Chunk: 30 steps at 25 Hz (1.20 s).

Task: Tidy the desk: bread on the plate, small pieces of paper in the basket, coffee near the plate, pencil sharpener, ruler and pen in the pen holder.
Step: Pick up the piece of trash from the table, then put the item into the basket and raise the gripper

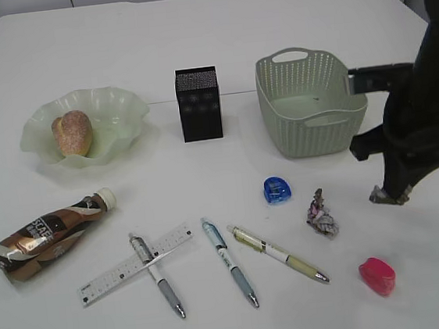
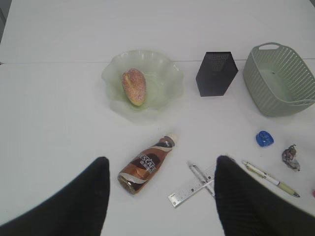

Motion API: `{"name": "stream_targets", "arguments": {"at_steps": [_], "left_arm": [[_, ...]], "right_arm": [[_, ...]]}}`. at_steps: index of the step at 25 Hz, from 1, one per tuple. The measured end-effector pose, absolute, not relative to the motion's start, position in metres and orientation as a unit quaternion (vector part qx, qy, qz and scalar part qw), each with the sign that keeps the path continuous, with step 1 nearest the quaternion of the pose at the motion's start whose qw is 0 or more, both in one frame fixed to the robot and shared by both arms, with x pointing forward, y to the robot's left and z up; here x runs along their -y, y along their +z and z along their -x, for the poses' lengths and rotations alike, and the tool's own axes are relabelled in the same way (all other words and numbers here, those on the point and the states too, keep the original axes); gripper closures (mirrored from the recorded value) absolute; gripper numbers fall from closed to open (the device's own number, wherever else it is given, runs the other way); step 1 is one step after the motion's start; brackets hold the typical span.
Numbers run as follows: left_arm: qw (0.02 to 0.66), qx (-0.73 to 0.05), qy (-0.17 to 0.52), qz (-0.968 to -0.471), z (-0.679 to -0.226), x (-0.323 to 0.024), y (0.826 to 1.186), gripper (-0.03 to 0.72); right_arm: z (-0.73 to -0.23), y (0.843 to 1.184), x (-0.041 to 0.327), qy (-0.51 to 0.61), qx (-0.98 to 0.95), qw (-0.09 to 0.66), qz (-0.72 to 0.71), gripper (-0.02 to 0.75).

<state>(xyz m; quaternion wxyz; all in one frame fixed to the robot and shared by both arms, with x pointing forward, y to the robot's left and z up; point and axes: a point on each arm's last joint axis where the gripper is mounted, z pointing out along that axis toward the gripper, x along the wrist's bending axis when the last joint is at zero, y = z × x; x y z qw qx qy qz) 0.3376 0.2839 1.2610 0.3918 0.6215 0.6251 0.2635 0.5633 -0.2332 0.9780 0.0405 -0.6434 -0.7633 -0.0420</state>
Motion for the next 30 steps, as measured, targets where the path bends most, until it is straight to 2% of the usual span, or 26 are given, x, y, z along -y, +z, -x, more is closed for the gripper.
{"name": "stream_targets", "arguments": {"at_steps": [6,10,14,18,30], "left_arm": [[0.392,-0.625,0.264,-0.621,-0.338,-0.284,1.261,0.208],[0.392,-0.625,0.264,-0.621,-0.338,-0.284,1.261,0.208],[0.392,-0.625,0.264,-0.621,-0.338,-0.284,1.261,0.208],[0.393,-0.625,0.262,-0.622,-0.338,-0.284,1.261,0.208],[0.393,-0.625,0.261,-0.622,-0.337,-0.283,1.261,0.208]], "right_arm": [[-0.585,1.041,0.229,-0.088,0.768,0.004,0.634,0.725],[-0.603,1.090,0.228,-0.151,0.759,-0.060,0.631,0.725],[-0.623,1.117,0.230,-0.182,0.742,-0.121,0.633,0.725],[-0.650,1.112,0.226,-0.189,0.739,-0.133,0.633,0.725],[-0.718,1.033,0.215,-0.169,0.739,-0.117,0.642,0.725]]}}
